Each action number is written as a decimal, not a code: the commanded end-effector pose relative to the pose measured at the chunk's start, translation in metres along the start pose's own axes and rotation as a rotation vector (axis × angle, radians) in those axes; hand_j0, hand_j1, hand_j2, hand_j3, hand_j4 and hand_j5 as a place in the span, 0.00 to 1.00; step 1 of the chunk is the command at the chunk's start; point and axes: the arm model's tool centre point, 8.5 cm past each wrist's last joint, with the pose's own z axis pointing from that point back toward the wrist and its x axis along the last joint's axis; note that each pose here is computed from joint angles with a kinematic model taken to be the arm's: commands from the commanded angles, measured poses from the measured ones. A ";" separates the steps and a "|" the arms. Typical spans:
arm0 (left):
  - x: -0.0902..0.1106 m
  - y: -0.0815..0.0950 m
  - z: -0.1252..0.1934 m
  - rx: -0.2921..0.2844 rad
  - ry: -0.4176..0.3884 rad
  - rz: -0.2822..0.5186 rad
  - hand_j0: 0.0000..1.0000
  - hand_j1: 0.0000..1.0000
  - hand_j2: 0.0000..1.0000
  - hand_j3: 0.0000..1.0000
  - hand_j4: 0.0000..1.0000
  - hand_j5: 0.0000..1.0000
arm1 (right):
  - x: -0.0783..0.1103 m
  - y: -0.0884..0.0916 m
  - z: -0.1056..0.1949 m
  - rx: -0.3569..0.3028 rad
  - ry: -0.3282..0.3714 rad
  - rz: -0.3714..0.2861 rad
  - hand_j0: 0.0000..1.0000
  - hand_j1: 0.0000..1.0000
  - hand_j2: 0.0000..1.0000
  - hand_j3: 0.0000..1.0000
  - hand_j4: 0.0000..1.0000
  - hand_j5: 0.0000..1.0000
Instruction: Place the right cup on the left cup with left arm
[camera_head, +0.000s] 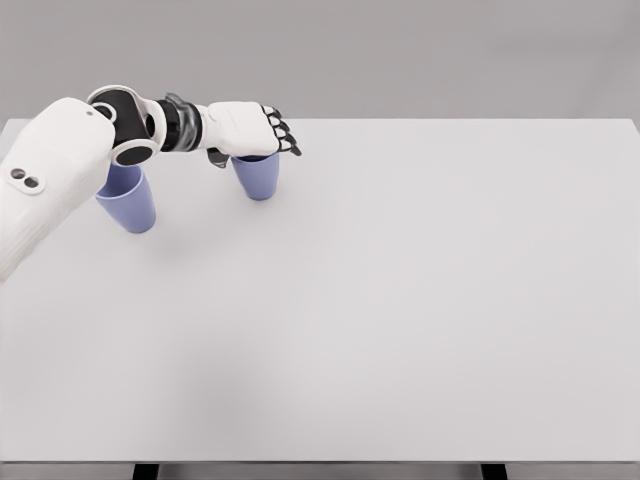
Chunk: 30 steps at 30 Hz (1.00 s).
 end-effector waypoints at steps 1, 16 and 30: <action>-0.001 -0.001 0.001 -0.008 0.003 0.005 1.00 1.00 1.00 1.00 1.00 1.00 | 0.000 0.000 0.000 0.000 0.001 -0.001 1.00 1.00 1.00 1.00 1.00 1.00; -0.005 0.004 0.006 0.019 -0.002 0.046 1.00 1.00 1.00 1.00 1.00 1.00 | 0.000 0.000 0.000 0.000 0.001 -0.001 1.00 1.00 1.00 1.00 1.00 1.00; -0.003 0.003 0.005 0.018 -0.009 0.054 1.00 1.00 1.00 1.00 1.00 1.00 | 0.000 0.000 0.000 0.000 0.001 -0.001 1.00 1.00 1.00 1.00 1.00 1.00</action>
